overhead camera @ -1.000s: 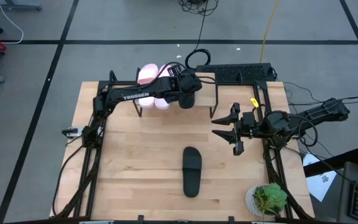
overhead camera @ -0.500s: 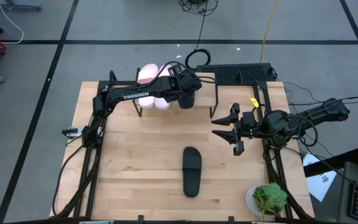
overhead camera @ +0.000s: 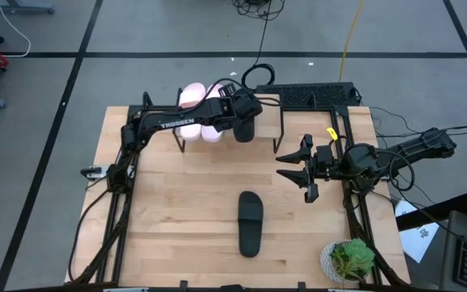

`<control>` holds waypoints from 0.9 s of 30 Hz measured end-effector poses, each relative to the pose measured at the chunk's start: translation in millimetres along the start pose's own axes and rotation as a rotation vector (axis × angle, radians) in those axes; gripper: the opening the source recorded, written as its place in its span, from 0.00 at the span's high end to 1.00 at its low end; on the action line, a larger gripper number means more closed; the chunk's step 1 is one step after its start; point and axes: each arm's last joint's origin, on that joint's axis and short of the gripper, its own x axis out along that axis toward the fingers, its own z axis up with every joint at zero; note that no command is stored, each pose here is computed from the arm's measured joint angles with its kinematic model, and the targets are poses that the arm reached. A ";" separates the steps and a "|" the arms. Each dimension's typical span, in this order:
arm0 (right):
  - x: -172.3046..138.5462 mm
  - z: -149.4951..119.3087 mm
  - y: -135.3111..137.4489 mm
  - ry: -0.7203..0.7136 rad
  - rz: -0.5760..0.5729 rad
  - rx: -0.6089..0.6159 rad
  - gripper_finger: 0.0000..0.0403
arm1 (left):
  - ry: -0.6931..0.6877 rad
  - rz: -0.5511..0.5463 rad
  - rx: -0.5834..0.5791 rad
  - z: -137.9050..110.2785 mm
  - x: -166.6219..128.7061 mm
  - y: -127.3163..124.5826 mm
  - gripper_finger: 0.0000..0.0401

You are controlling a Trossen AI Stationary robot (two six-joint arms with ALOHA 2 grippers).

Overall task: Pick and place slides into the shelf
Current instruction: Put the left black slide on the shelf

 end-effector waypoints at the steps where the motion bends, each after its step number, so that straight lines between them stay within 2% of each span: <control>1: 0.0 0.0 0.0 0.000 0.000 0.000 0.61 | 0.000 0.001 0.000 0.0 0.0 0.0 0.85; 27: 0.0 0.1 0.0 0.000 0.000 -0.001 0.62 | -0.004 -0.062 -0.005 -0.6 2.9 1.6 0.83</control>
